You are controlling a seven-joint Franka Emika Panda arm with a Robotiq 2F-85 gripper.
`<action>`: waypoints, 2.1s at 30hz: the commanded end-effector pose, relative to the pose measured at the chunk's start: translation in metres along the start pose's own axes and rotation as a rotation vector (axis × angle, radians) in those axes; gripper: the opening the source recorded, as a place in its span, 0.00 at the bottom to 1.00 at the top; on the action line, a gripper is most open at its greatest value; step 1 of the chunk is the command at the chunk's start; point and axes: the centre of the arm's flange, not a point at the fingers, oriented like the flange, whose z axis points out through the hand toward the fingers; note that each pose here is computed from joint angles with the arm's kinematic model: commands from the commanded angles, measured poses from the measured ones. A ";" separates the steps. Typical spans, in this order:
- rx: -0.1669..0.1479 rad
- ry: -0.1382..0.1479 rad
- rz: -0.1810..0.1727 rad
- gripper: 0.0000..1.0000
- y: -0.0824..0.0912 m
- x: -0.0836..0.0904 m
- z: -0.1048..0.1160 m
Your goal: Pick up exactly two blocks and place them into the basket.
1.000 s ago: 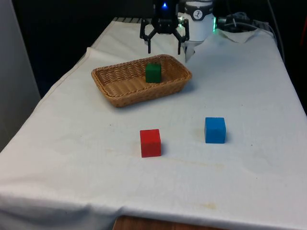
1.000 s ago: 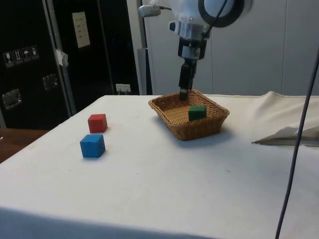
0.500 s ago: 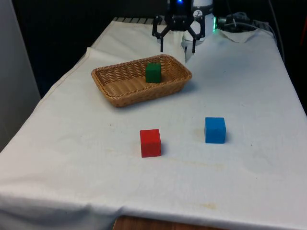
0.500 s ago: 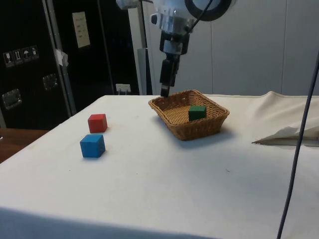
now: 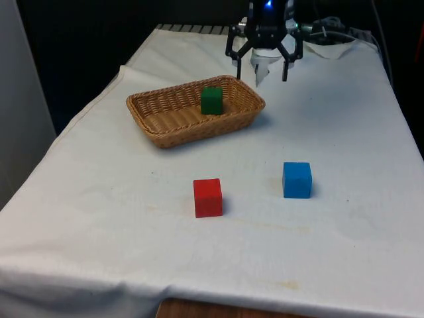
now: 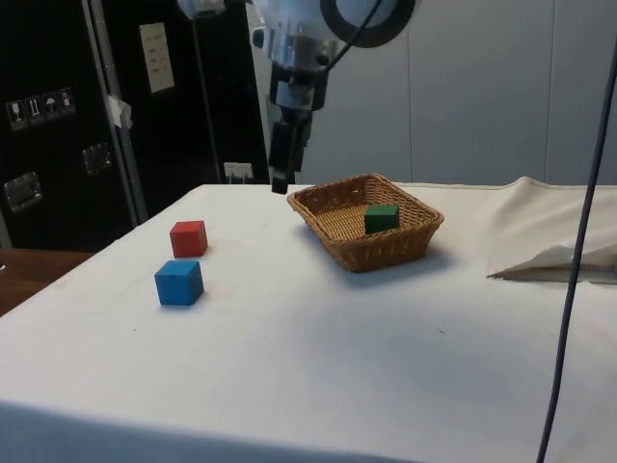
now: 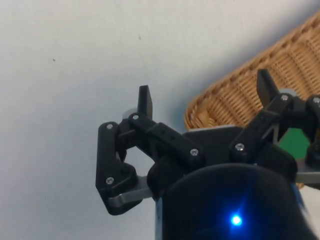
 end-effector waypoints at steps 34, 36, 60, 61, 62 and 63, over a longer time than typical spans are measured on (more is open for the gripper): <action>0.022 0.011 0.002 1.00 -0.064 0.106 0.052; 0.026 0.011 0.005 1.00 -0.066 0.111 0.056; 0.059 -0.008 0.036 1.00 -0.058 0.142 0.126; 0.064 -0.007 0.037 1.00 -0.058 0.142 0.126; 0.067 -0.007 0.039 1.00 -0.057 0.142 0.127; 0.072 -0.006 0.042 1.00 -0.058 0.141 0.128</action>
